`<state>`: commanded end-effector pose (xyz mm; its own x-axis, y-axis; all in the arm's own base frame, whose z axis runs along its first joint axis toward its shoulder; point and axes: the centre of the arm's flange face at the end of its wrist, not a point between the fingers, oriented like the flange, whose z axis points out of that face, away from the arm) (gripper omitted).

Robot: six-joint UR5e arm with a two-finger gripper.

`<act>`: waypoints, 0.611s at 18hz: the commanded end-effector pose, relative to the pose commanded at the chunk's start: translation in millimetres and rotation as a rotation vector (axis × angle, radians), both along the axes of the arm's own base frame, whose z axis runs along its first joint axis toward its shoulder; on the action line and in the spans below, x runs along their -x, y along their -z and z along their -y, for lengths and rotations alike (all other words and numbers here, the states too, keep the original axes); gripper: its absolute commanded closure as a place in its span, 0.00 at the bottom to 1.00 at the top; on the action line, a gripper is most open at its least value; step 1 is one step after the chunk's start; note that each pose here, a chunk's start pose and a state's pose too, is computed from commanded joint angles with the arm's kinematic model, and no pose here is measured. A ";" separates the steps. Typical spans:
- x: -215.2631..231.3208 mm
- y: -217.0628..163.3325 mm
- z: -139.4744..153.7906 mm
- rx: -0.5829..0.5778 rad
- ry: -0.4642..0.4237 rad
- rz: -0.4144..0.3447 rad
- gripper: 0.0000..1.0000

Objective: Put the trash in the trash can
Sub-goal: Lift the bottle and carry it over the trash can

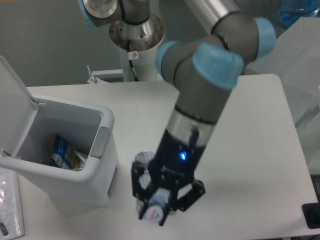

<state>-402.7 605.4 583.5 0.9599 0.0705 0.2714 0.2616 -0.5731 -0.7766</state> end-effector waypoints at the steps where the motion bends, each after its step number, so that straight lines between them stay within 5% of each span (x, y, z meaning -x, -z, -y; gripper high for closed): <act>1: -3.0 -14.0 7.1 -0.027 0.007 -0.002 1.00; 6: -33.0 -68.1 27.4 -0.117 0.034 -0.005 1.00; 11: -61.7 -71.9 17.3 -0.122 0.070 0.017 1.00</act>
